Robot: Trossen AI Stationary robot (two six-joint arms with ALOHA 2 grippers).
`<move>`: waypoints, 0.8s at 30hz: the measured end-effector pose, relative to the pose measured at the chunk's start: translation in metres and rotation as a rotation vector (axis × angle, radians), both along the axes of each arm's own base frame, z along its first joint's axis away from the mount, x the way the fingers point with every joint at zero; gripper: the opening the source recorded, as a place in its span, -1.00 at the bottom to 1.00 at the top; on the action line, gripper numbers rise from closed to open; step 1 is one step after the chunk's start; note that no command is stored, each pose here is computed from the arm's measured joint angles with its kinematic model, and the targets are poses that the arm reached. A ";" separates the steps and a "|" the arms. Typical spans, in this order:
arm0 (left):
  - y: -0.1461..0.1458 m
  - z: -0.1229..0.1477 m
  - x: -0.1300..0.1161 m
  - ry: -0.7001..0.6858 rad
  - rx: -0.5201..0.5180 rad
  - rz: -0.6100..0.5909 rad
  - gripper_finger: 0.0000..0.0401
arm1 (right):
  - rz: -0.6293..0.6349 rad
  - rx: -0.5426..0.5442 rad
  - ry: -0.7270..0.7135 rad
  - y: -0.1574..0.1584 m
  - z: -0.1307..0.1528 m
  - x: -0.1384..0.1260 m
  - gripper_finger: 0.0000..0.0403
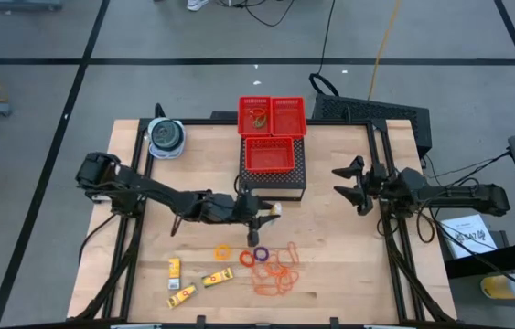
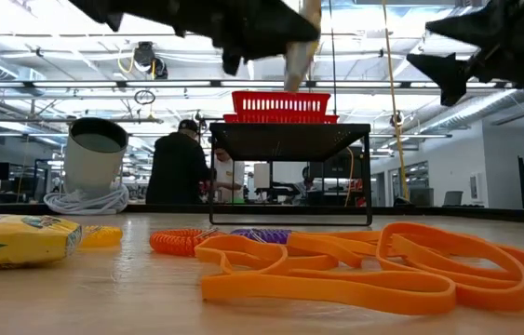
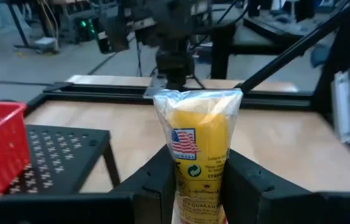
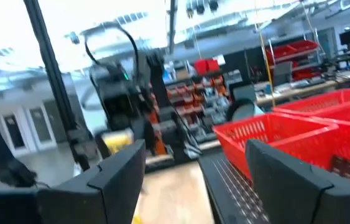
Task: Pick & Place Office Desk Supplies
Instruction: Put the yellow pack of crayon in the top right red bin on the shelf
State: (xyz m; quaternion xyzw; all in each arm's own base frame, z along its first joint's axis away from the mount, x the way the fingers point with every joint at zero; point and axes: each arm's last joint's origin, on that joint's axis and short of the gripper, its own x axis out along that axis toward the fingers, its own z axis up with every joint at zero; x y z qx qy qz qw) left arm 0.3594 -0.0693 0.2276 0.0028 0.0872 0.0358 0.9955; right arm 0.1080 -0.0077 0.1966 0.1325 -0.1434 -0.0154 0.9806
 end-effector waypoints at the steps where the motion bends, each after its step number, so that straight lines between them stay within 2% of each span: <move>1: 0.002 -0.002 0.002 -0.010 0.018 0.003 -0.47 | 0.004 0.011 -0.016 0.000 0.001 0.000 0.33; 7: 0.012 -0.014 0.011 -0.004 0.126 0.017 -0.47 | 0.013 0.052 -0.066 0.000 0.006 -0.002 0.33; 14: 0.019 -0.013 0.014 -0.048 0.080 0.035 -0.47 | 0.001 0.132 -0.048 -0.001 0.003 0.002 0.33; 21: 0.020 -0.011 0.014 -0.071 0.070 0.028 -0.47 | 0.069 0.036 -0.003 0.009 0.000 0.017 0.33; 24: 0.020 -0.011 0.014 -0.069 0.066 0.028 -0.47 | 0.080 -0.028 0.088 0.016 -0.008 0.027 0.33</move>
